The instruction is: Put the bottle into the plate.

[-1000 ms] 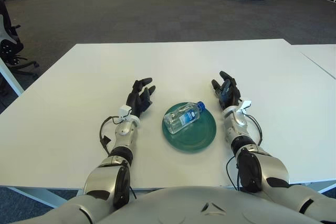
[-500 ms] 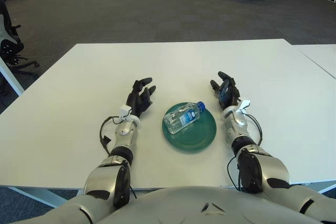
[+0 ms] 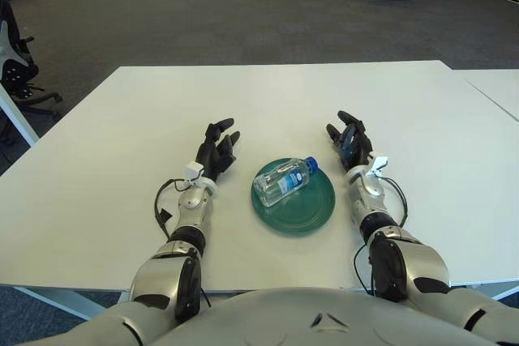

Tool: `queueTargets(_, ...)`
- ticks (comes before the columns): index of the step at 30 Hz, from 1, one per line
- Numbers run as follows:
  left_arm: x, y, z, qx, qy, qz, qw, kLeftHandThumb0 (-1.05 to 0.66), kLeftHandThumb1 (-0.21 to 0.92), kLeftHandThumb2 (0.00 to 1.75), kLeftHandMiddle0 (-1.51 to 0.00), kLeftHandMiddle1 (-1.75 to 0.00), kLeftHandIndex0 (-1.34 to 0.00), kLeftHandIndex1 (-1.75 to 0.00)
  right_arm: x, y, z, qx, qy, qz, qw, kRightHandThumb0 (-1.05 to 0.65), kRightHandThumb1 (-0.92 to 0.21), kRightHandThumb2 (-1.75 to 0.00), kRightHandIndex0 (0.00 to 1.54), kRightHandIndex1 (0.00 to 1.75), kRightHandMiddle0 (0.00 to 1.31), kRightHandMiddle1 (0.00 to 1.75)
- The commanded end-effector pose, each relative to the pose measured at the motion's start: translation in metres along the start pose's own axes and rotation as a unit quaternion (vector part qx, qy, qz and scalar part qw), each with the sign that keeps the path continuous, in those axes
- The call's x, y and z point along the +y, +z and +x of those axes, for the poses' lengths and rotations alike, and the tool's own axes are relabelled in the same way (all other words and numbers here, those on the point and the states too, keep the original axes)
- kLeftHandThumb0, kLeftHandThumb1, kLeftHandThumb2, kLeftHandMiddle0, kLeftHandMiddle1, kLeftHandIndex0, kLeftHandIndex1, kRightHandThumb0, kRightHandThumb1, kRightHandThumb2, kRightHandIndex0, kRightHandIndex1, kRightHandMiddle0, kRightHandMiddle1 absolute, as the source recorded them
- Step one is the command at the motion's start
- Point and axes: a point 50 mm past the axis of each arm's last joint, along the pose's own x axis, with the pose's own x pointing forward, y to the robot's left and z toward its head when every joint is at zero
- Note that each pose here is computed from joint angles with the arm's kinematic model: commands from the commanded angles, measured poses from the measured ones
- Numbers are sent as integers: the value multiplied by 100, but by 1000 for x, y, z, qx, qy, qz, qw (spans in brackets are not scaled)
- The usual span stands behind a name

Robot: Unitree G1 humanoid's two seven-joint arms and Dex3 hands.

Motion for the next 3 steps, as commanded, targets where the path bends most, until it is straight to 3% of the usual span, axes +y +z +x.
queueTargets(1,11,-19,-17,40,20,2,999,-75,92,83,-39,-15,0,-83,-20,-34,-25,79,-36,-3,996,-76,-92,-94,44,7,0,90)
queueTargets(3,11,-18,-17,39,21,3,999,-74,92,83,-40,-15,0,-83,-21,-34,-25,77,-35,-5,996,-76,-92,-94,44,7,0,90)
